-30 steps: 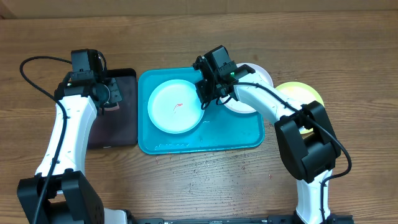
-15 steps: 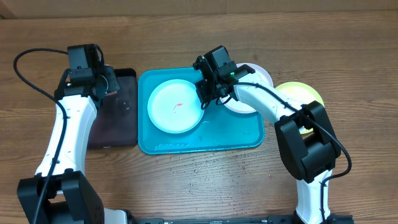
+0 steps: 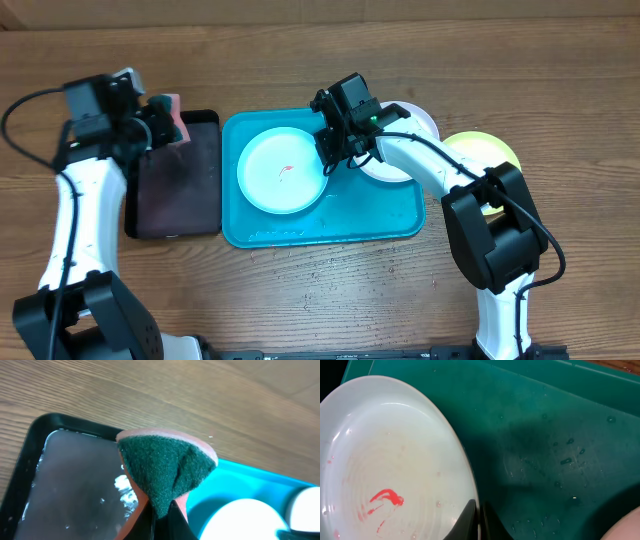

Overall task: Clean dirty plates on tray and stack at the side
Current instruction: 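Lift the sponge with the left gripper and move it toward the white plate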

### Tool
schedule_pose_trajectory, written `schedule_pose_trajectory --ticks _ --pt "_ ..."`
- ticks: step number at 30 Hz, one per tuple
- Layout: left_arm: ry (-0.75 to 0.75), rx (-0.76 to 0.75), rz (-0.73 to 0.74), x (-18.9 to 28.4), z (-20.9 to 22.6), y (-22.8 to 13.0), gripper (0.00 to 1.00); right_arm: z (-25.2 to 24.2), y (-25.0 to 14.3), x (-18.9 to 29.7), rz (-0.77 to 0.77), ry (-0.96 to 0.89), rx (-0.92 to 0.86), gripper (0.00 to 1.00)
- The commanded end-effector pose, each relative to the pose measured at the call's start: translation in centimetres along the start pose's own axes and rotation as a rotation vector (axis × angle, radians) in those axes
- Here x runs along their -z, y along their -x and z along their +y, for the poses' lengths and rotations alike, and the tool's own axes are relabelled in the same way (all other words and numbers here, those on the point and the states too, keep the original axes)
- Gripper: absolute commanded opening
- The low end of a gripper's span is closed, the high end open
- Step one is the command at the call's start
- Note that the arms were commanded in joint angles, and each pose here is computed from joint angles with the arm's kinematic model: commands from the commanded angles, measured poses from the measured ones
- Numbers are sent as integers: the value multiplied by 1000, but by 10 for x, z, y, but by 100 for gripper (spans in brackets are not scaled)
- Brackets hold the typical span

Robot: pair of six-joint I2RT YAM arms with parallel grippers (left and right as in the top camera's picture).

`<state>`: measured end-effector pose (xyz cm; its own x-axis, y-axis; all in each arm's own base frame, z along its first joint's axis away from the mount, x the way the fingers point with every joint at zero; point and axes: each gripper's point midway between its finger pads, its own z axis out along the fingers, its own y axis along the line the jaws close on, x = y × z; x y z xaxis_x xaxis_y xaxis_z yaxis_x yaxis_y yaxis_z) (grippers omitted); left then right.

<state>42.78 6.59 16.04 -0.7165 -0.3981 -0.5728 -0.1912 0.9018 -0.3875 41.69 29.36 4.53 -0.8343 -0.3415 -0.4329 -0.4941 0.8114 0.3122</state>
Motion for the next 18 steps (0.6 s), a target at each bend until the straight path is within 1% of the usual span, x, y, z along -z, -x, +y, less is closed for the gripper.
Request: schedule_pose_trajectory --ticks 1,5,15,18 --pt "-240 -56 -14 24 -25 5 4 4 12 13 -40 7 4 4" --pt "-280 -42 -20 31 -20 7 4 4 12 13 -40 7 4 4" --pt "-281 -34 -22 33 -17 7 4 4 11 13 -39 7 4 4" --pt "-298 -35 -13 32 -22 5 4 4 10 12 -35 7 1 4"
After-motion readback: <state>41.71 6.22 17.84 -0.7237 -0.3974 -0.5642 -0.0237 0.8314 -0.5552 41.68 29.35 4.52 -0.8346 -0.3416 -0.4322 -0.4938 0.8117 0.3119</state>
